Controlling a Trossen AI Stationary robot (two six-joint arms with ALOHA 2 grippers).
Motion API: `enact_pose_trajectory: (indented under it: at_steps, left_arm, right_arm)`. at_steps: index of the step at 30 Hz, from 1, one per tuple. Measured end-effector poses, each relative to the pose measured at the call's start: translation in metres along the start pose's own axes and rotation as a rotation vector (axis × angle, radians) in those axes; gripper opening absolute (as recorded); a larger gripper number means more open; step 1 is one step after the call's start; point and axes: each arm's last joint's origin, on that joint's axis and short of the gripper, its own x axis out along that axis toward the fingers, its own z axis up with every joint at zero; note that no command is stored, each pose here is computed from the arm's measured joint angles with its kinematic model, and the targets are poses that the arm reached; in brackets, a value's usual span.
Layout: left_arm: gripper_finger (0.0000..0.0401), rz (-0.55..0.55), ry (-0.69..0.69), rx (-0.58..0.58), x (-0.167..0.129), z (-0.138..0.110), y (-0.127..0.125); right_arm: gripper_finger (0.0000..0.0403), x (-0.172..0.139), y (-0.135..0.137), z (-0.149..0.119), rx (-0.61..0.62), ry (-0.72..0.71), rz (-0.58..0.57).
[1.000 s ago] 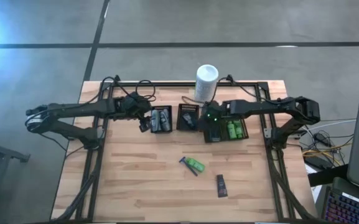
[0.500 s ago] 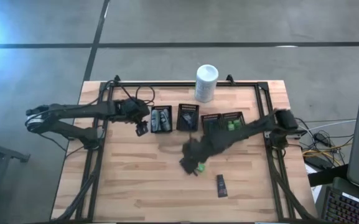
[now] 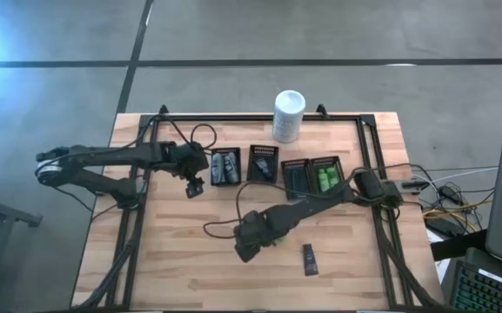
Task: Pick & Place Travel size toiletries
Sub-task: Put the blue razor into the middle right black bin
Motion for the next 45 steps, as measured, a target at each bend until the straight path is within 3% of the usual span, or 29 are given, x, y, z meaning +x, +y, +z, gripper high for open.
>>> enact_pose_trajectory:
  at_steps: [7,14,21,26,38,45]
  left_arm:
    - [0.025,-0.019,0.02,0.009,0.0,-0.002,-0.001]
    - [0.025,-0.02,0.019,0.033,0.0,-0.002,-0.001]
    - [0.025,-0.019,0.017,0.034,0.0,-0.002,-0.001]
    - [0.025,-0.019,0.018,0.034,0.0,-0.002,-0.001]
    - [0.025,-0.018,0.016,0.033,-0.001,-0.002,-0.001]
    - [0.025,-0.018,0.016,0.033,-0.001,-0.002,-0.001]
  right_arm:
    - [0.0234,-0.008,-0.006,-0.002,0.122,0.008,-0.105]
    - [0.0284,-0.002,-0.011,0.0,0.097,0.013,-0.13]
    - [0.0301,-0.001,-0.013,0.006,0.069,0.002,-0.13]
    - [0.0286,0.0,-0.008,0.007,0.008,-0.002,-0.07]
    - [0.0248,0.027,-0.014,0.01,-0.036,0.008,-0.137]
    - [0.0182,0.03,-0.016,0.01,-0.088,-0.027,-0.174]
